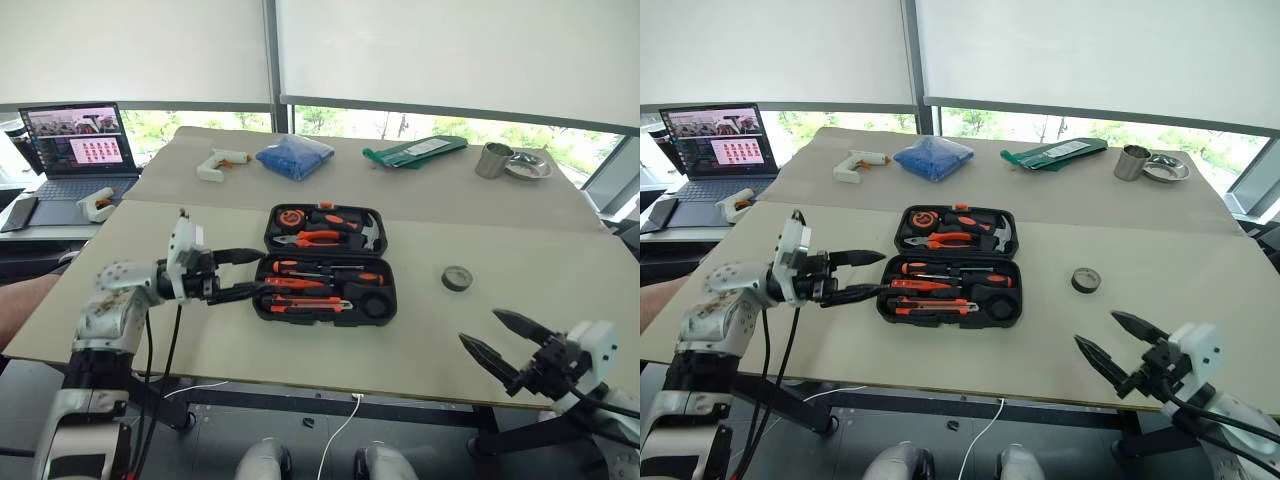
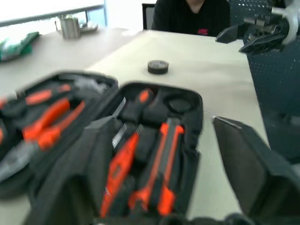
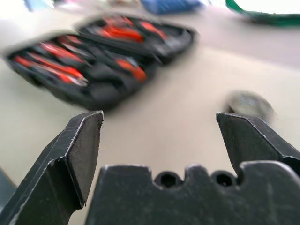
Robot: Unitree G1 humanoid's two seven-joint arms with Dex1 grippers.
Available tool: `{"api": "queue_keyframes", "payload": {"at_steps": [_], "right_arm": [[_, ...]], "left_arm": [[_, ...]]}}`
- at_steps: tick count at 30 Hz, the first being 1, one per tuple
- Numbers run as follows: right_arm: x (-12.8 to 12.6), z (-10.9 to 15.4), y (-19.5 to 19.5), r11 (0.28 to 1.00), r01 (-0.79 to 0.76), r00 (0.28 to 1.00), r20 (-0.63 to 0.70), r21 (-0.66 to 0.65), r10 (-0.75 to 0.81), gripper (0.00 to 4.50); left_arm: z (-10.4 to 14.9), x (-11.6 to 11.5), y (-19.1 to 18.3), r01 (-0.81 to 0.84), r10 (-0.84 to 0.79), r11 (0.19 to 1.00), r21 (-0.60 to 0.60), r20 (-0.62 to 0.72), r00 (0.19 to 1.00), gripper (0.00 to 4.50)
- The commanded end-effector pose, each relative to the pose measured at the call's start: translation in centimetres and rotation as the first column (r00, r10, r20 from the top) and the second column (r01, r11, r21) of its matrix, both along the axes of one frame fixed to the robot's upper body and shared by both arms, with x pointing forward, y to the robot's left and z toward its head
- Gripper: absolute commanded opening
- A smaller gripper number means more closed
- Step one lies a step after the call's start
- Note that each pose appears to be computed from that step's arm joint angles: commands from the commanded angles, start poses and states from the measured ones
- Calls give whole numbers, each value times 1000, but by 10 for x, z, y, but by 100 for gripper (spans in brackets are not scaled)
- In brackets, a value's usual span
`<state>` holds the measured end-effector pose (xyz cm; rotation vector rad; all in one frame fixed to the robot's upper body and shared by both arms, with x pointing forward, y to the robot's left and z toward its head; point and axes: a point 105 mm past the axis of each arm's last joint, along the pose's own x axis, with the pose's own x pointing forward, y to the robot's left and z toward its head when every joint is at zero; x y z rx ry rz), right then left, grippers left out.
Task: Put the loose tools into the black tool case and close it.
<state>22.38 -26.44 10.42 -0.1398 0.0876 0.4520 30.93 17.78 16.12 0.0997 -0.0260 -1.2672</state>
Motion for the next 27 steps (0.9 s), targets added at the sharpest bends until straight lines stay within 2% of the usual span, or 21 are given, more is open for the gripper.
{"api": "queue_keyframes", "payload": {"at_steps": [1, 3, 6, 7, 10, 13, 14, 18, 27], "right_arm": [[15, 15, -8, 985, 62, 998, 16, -161, -60, 450], [34, 25, -1, 971, 60, 998, -12, -233, -65, 450], [57, 50, 12, 980, 64, 998, -13, -187, -68, 450], [65, 52, 18, 978, 31, 997, -57, -207, -44, 450], [85, 49, 26, 959, -14, 970, -238, -282, -56, 450], [106, 50, 32, 966, 7, 942, -323, -259, -93, 450], [113, 49, 32, 957, 13, 931, -345, -289, -117, 450], [131, 44, 32, 946, 32, 910, -381, -324, -161, 450], [154, 29, 38, 939, 43, 883, -427, -341, -196, 450]], "left_arm": [[11, -8, 9, -1, 1, 1000, -8, 25, 1000, 448], [11, -7, 6, -4, 5, 1000, -22, 32, 999, 448], [13, -6, -1, 3, -2, 999, -42, 40, 999, 448], [12, -5, -4, 12, -10, 999, -47, 34, 999, 448], [8, -3, -13, 28, -26, 999, -47, 43, 999, 448], [6, -1, -21, 33, -30, 998, -45, 59, 998, 448], [6, 0, -23, 37, -34, 998, -44, 61, 998, 448], [7, 1, -29, 40, -36, 998, -49, 74, 997, 448], [8, -1, -35, 57, -54, 998, -41, 80, 995, 448]]}}
